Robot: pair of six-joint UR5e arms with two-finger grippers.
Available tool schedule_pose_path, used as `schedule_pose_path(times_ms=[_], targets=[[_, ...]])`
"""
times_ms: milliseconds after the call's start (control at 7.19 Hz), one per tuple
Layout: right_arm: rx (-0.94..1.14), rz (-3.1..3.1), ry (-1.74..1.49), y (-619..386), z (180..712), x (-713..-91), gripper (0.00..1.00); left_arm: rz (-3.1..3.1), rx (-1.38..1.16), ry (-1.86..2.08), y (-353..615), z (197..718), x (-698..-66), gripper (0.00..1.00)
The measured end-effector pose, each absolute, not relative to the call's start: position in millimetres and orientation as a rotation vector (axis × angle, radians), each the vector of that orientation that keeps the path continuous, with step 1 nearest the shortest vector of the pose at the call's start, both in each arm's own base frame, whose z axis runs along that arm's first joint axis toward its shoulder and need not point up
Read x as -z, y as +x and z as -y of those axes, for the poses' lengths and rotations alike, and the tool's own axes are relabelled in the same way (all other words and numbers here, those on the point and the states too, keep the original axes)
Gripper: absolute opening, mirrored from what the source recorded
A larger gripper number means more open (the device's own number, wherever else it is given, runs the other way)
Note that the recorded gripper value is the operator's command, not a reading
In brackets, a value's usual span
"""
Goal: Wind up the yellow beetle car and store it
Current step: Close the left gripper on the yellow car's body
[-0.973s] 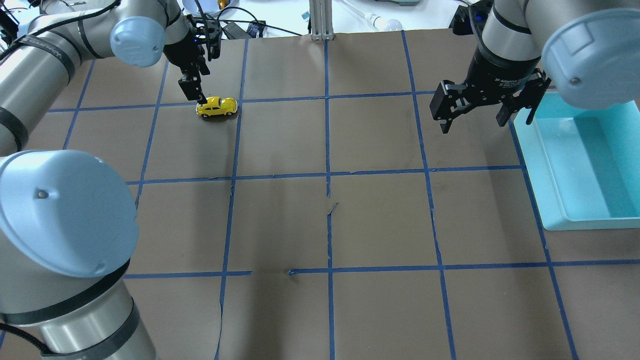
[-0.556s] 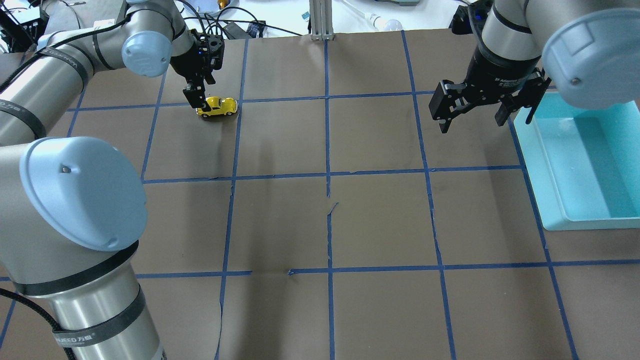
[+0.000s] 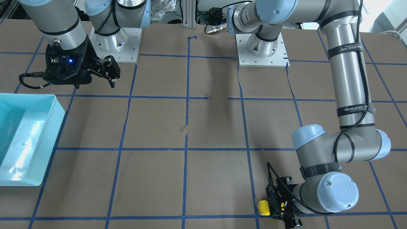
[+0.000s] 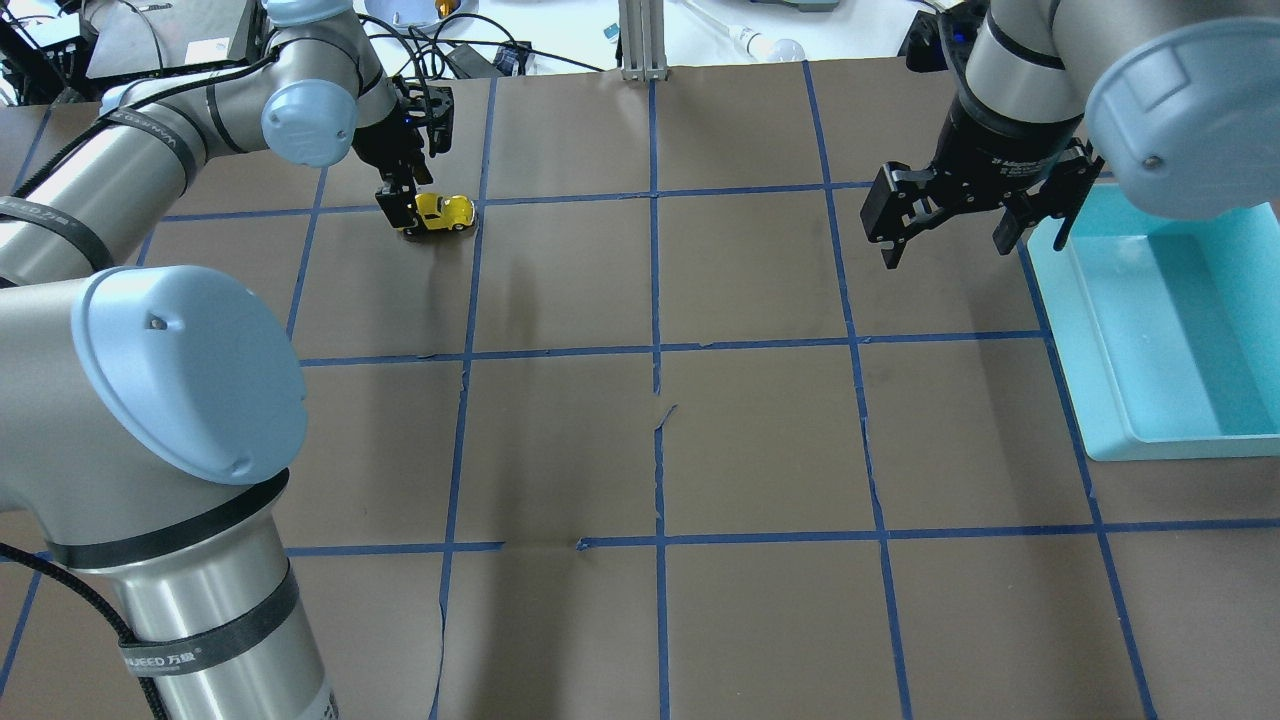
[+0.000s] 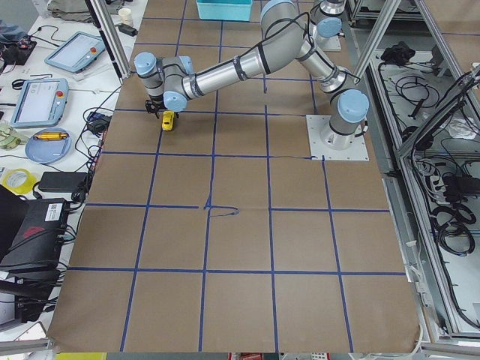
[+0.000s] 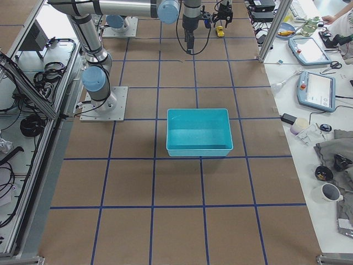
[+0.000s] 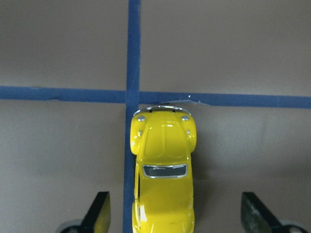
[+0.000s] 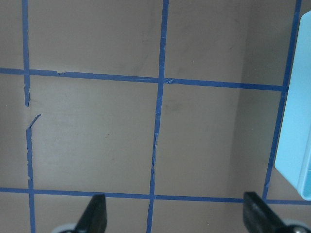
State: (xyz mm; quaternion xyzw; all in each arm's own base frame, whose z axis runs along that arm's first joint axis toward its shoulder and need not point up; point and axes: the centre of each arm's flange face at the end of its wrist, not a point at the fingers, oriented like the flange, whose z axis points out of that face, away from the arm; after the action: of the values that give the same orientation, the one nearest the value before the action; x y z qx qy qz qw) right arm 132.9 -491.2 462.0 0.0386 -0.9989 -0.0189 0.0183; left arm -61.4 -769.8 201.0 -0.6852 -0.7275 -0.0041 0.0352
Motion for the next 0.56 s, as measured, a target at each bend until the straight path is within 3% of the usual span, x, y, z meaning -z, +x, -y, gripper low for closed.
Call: schedule_pose_path(times_ms=[278, 417, 556], targets=[[0.061, 3.101, 0.12, 132.8, 490.7, -461.8, 1.0, 2.237, 0.008, -2.109, -64.0, 769.5, -204.7, 0.81], [0.072, 3.101, 0.121, 132.9, 489.9, -461.1, 1.0, 2.236, 0.008, -2.112, -65.2, 769.4, -204.8, 0.67], [0.09, 3.105, 0.122, 133.7, 488.5, -460.1, 1.0, 2.236, 0.008, -2.112, -65.7, 769.3, -204.2, 0.63]])
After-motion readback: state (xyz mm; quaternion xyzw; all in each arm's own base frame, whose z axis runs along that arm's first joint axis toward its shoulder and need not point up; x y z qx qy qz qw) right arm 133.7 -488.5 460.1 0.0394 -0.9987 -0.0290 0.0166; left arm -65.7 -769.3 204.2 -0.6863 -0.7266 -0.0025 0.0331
